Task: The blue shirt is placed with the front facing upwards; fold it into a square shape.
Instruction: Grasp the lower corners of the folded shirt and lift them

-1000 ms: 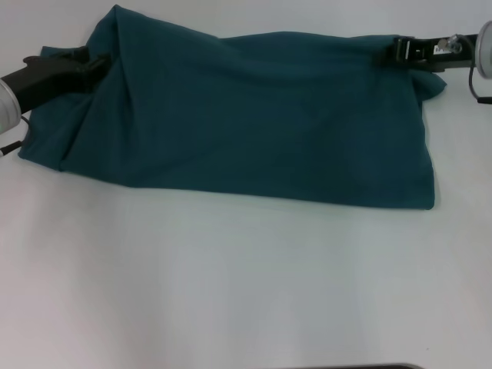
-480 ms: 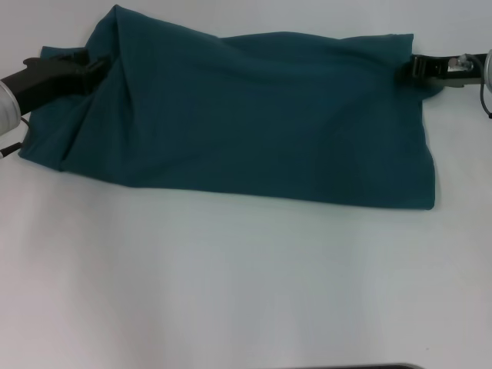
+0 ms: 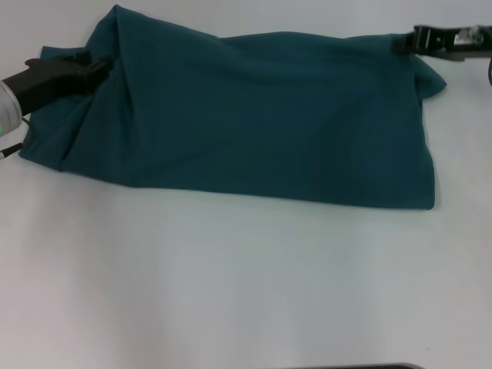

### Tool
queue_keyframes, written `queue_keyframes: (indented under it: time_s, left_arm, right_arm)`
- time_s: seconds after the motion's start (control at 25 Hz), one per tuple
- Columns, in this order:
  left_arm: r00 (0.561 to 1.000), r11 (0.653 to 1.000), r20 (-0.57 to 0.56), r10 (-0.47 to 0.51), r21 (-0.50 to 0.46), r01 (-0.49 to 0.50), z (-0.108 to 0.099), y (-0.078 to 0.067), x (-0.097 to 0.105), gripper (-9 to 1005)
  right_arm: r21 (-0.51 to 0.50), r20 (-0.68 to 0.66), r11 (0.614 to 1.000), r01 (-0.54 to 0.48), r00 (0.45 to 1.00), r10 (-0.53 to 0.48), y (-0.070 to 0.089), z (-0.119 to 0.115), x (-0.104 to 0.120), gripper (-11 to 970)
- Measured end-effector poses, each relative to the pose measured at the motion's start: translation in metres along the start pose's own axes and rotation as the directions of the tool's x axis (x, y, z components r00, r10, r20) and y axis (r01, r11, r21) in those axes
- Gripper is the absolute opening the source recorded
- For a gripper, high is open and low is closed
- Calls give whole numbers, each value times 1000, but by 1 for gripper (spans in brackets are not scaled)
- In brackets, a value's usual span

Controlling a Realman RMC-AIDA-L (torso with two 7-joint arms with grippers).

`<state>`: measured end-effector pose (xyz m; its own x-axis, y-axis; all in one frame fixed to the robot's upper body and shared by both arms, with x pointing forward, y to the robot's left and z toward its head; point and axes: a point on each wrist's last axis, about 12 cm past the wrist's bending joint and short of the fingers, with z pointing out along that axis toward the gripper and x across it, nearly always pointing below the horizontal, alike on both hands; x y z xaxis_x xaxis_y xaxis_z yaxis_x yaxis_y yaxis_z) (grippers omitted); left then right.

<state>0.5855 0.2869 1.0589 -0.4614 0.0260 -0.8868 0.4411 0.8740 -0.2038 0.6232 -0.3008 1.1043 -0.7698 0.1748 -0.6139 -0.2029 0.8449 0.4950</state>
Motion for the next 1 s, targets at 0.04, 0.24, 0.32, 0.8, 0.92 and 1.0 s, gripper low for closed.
queue_keyframes:
  time_s: [0.04,0.24,0.32,0.8,0.92,1.0]
  left_arm:
    - [1000,1000,0,0,0,0,0,0,0,385]
    - [1000,1000,1,-1,-4,1,-2,1,0,384]
    - [1000,1000,2,0,-4,0,-2,2,-1,384]
    - [999,998,-50,-19,62,22,-26,24,-20,384]
    - [990,990,-136,-38,129,55,-43,33,-25,384]
    - [980,984,-195,-43,163,75,-57,40,-27,385]
  right_arm:
    - [-10,1,1000,4,1000,-4,2,-1,-2,12]
    - [-35,2,999,6,1000,-6,8,-6,-7,12]
    - [-51,-7,999,5,1000,-6,10,-5,-8,12]
    - [-213,-137,977,27,989,-57,36,-9,-8,14]
    - [-281,-171,960,8,984,-58,38,-21,-10,15]
    - [-319,-192,948,-13,980,-51,39,-30,-11,69]
